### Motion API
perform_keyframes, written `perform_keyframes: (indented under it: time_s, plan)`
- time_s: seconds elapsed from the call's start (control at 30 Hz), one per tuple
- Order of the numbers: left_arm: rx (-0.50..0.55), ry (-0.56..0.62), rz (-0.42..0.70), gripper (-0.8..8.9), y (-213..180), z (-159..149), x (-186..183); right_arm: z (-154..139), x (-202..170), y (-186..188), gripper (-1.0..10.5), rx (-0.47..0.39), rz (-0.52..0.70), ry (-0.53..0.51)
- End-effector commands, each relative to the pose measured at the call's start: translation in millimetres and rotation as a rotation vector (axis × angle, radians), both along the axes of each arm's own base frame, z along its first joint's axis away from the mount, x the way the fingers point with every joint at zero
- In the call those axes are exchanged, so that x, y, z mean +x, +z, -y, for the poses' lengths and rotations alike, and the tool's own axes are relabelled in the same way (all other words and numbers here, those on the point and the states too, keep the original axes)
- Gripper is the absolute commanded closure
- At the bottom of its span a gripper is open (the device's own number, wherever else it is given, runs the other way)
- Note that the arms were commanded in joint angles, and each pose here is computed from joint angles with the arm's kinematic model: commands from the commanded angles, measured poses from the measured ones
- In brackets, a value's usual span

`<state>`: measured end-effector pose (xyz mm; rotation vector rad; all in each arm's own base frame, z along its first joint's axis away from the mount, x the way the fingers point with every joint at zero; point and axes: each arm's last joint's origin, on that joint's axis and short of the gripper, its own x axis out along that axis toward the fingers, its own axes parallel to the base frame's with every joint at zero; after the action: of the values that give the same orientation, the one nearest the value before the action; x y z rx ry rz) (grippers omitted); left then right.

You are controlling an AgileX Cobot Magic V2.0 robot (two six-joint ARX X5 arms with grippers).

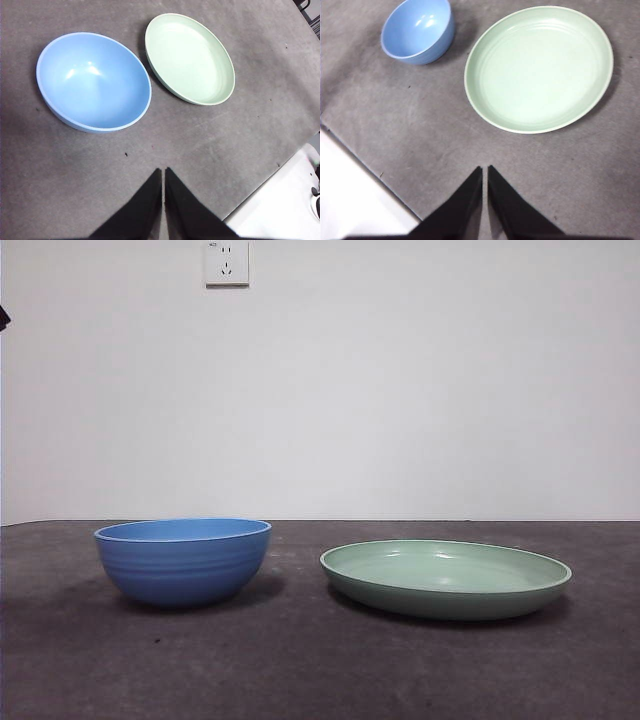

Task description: Pick up the blue bowl, put it on the green plate, put it on desk

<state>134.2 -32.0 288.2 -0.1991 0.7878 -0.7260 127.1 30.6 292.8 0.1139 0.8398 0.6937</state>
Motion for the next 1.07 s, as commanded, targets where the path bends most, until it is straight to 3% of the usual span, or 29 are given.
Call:
perform_keyframes:
  time_s: [0.03,0.17,0.27,0.33,0.8,1.07]
  plan:
    - [0.003,-0.013,0.031,7.97,6,1,1,-1,1,5,9.3,-0.002,0.027,0.022]
    - [0.002,-0.012,0.029,6.39,6,1,1,-1,1,5,9.0,0.001,0.023,0.017]
    - [0.000,-0.010,0.027,4.59,6,1,1,-1,1,5,6.5,0.004,0.021,0.010]
    - [-0.001,-0.008,0.025,4.07,6,1,1,-1,2,5,5.6,0.006,0.021,0.006]
    - [-0.017,0.008,0.022,4.09,11,3,4,-1,2,6,5.6,0.014,0.026,-0.002]
    - [0.076,0.077,0.023,4.12,31,9,30,-1,2,6,5.6,0.015,0.025,-0.004]
